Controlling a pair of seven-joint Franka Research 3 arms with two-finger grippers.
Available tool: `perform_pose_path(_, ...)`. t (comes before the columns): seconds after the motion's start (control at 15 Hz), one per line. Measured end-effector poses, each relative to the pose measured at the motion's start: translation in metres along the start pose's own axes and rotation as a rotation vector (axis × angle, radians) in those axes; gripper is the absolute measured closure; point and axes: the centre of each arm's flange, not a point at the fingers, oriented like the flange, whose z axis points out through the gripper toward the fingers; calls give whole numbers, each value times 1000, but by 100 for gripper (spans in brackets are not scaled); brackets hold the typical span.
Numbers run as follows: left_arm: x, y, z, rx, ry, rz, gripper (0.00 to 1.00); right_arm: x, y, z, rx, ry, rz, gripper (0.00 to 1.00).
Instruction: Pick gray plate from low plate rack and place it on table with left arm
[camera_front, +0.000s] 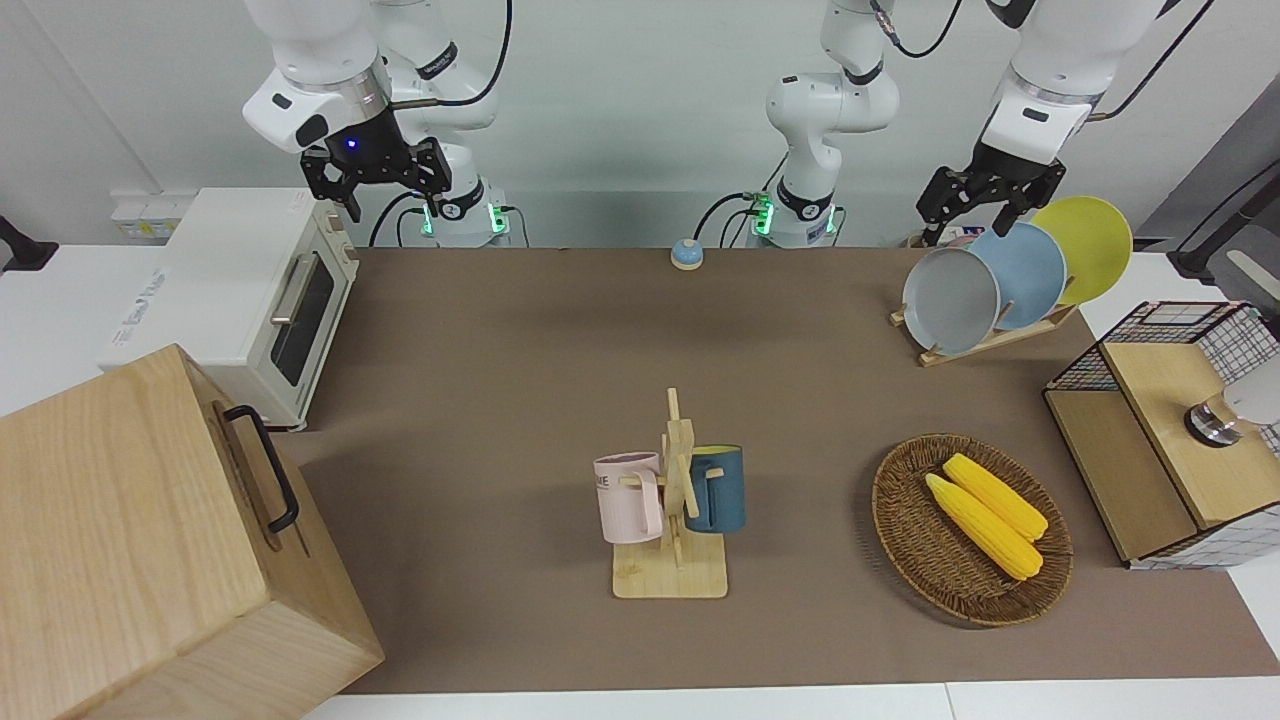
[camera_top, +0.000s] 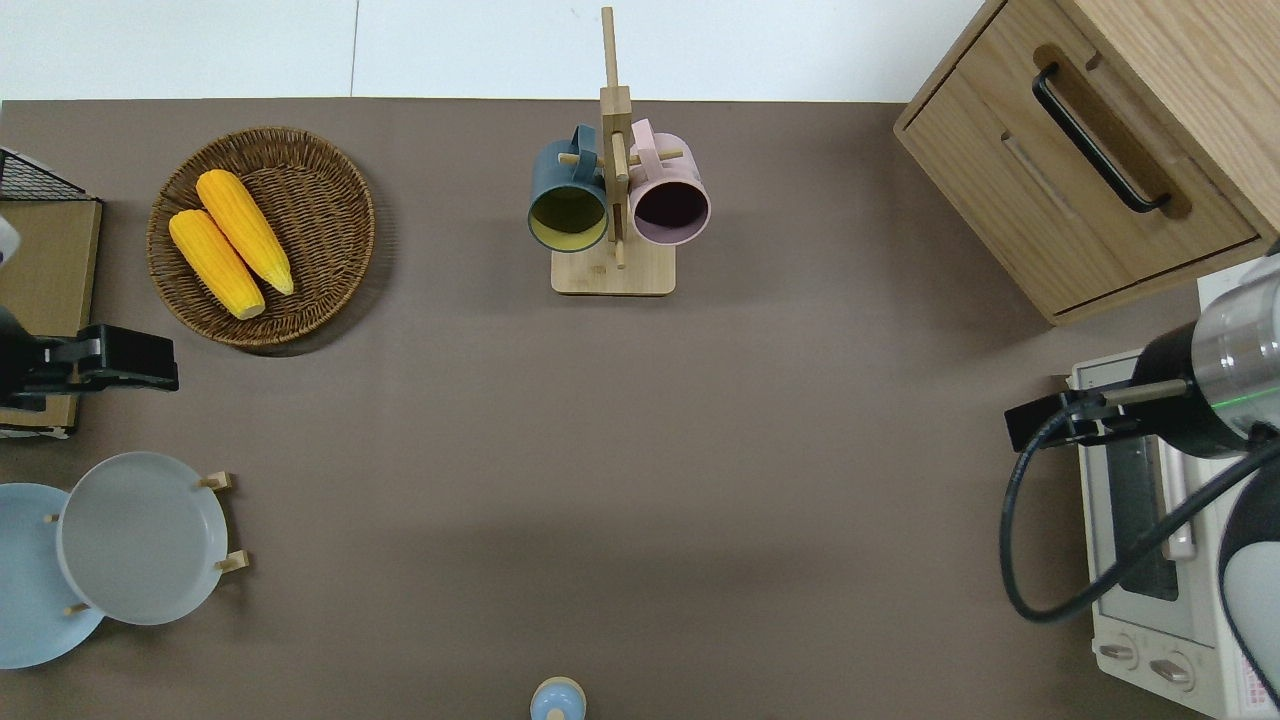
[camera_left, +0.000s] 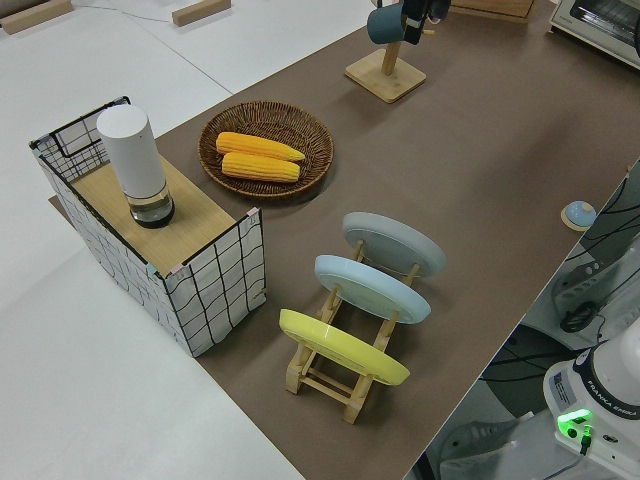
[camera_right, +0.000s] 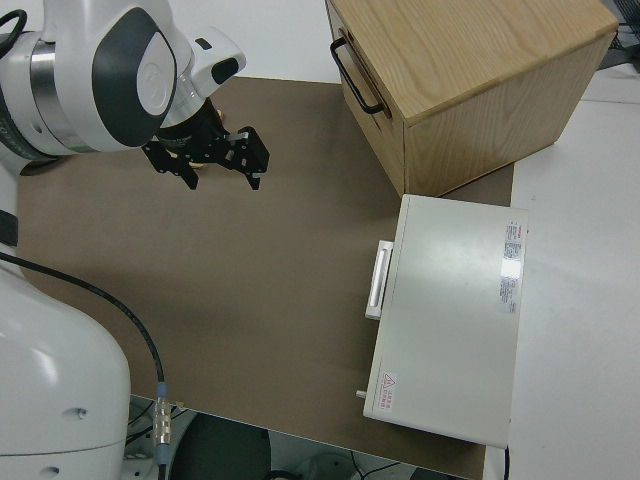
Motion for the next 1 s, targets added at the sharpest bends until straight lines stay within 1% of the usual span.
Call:
perform_pose_path(0.07, 0, 0, 0, 0, -1, -2, 0, 0, 0, 0, 0, 0, 0, 1)
perform_pose_path(0.2, 1, 1, 2, -1, -7, -44, 0, 0, 0, 0, 0, 0, 0, 1)
perform_pose_path(0.27, 2, 1, 5, -5, -14, -58, 0, 0, 0, 0, 0, 0, 0, 1)
perform_pose_path(0.6, 5, 3, 11, -11, -27, -108, 0, 0, 0, 0, 0, 0, 0, 1)
perform_pose_path(0.87, 5, -1, 14, -8, -36, -118, 0, 0, 0, 0, 0, 0, 0, 1)
perform_pose_path(1.0, 6, -7, 21, 22, -48, -122, 0, 0, 0, 0, 0, 0, 0, 1)
